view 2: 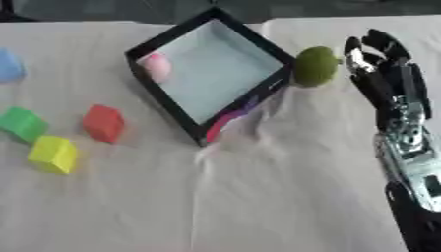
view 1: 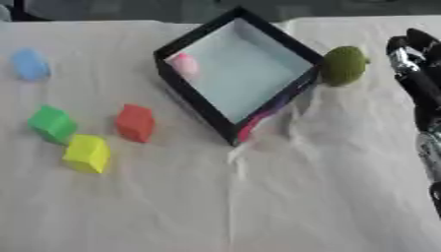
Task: Pick up objects on the table and place them in the box.
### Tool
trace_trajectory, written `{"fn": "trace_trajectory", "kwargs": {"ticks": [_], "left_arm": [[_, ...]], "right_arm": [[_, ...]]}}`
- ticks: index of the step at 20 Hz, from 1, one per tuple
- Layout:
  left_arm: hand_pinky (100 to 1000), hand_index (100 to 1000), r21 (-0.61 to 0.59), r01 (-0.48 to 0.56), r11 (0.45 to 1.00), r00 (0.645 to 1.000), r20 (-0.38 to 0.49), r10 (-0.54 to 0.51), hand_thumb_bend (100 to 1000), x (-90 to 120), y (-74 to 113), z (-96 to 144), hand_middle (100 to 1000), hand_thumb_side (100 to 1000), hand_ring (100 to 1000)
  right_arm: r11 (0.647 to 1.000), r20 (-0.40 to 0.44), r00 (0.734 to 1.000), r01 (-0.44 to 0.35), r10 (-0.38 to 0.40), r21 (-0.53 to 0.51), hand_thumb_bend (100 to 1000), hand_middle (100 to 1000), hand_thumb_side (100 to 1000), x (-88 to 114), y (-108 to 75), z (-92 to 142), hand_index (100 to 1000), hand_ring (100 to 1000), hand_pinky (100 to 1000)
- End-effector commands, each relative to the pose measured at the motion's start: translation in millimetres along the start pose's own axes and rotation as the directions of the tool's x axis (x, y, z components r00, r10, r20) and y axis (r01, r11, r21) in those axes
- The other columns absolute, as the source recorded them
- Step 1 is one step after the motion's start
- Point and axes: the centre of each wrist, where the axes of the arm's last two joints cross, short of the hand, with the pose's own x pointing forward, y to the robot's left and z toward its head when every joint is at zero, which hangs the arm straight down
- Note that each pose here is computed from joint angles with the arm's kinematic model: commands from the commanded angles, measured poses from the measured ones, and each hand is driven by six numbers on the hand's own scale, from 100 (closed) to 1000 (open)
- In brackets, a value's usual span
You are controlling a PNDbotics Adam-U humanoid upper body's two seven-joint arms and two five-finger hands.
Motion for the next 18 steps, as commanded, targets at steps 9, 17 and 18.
{"fn": "trace_trajectory", "kwargs": {"ticks": [9,17,18], "left_arm": [[761,824,-0.061,0.315,0.947,0.910,0.304,-0.283,405,102,14.2,-79,786,553,806],[835,859,-0.173,0.805,0.568,0.594,0.207,-0.778,532,166,51.3,-169,810,424,850],[842,862,-0.209,0.831,0.516,0.552,0.190,-0.812,548,165,55.8,-178,815,415,855]], "right_arm": [[0.999,0.051,0.998,-0.033,0.034,-0.019,262,831,411,13,-10.6,-7,872,811,871],[0.999,0.070,0.996,-0.049,0.049,-0.006,261,831,412,18,-11.7,-8,872,811,871],[0.999,0.071,0.996,-0.052,0.052,-0.004,261,831,412,19,-11.9,-8,872,811,871]]}}
